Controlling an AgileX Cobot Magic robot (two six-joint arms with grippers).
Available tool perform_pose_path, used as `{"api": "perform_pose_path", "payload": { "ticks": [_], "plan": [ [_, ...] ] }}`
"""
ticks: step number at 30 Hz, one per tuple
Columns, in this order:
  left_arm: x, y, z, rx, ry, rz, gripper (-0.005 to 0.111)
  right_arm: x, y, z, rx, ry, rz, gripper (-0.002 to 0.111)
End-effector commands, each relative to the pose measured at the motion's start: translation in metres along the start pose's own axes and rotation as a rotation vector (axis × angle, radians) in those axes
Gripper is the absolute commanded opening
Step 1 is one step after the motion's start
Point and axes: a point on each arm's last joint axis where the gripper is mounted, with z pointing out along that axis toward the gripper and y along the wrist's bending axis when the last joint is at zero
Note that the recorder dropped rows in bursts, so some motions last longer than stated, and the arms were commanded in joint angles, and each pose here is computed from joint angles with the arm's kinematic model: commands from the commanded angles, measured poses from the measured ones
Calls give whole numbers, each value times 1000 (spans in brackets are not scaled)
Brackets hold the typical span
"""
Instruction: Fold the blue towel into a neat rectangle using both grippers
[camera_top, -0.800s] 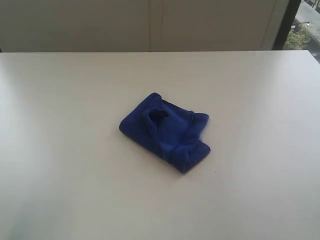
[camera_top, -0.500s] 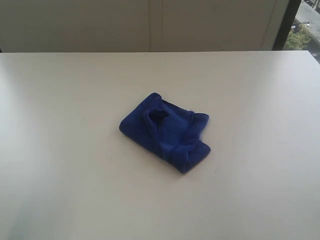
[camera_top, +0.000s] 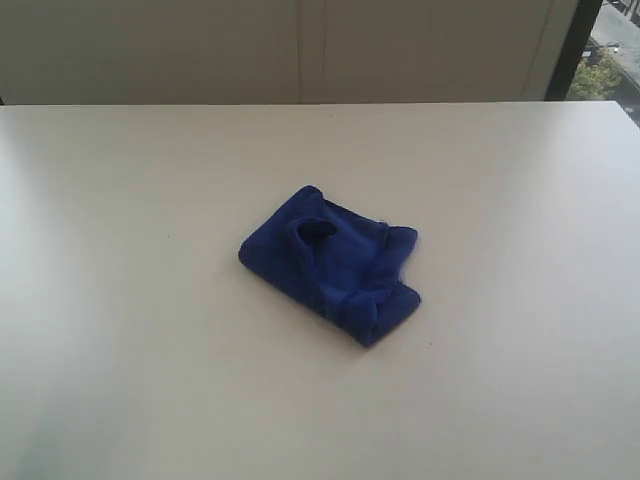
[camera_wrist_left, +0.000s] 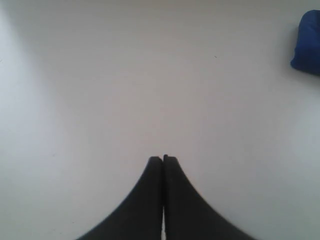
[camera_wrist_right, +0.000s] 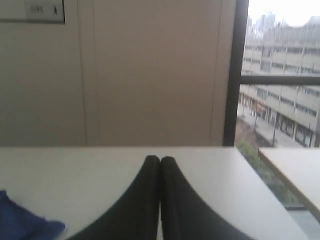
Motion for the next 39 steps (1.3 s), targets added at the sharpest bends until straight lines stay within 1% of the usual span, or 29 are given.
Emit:
{"api": "perform_pose_path", "payload": {
  "ticks": [1,8,9,10,12,15,17,20,23,26,27,28,29,30,31,33,34,35,37,38,39],
  "plan": [
    [1,0,0,2,-1,-7,0,-10,0,-1,1,-124,1,0],
    [1,0,0,2,-1,-7,0,-17,1,-2,-3,-207,0,0],
    [1,0,0,2,-1,-7,0,-18,0,-3,-4,-217,21,0],
    [1,0,0,2,-1,-7,0,-19,0,-3,-6,-227,118,0],
    [1,0,0,2,-1,-7,0,-19,-1,-3,-9,-228,214,0],
    [1,0,0,2,-1,-7,0,-19,-1,-2,-8,-213,216,0],
    [1,0,0,2,-1,-7,0,-34,-1,3,-3,-175,194,0],
    [1,0,0,2,-1,-7,0,-72,0,23,5,-27,185,0],
    [1,0,0,2,-1,-7,0,-111,1,58,22,227,185,0],
    [1,0,0,2,-1,-7,0,-122,1,110,42,490,184,0],
    [1,0,0,2,-1,-7,0,-111,2,144,48,624,213,0],
    [1,0,0,2,-1,-7,0,-97,4,162,49,700,255,0],
    [1,0,0,2,-1,-7,0,-63,9,188,32,839,325,0],
    [1,0,0,2,-1,-7,0,-43,14,201,-1,907,317,0],
    [1,0,0,2,-1,-7,0,-9,26,219,-73,1034,318,0],
    [1,0,0,2,-1,-7,0,9,42,234,-149,1109,328,0],
    [1,0,0,2,-1,-7,0,13,50,241,-190,1125,317,0],
    [1,0,0,2,-1,-7,0,16,63,256,-242,1137,292,0],
    [1,0,0,2,-1,-7,0,16,87,283,-304,1121,264,0],
    [1,0,0,2,-1,-7,0,19,93,289,-314,1119,259,0],
    [1,0,0,2,-1,-7,0,37,105,298,-323,1137,246,0]
  ]
}}
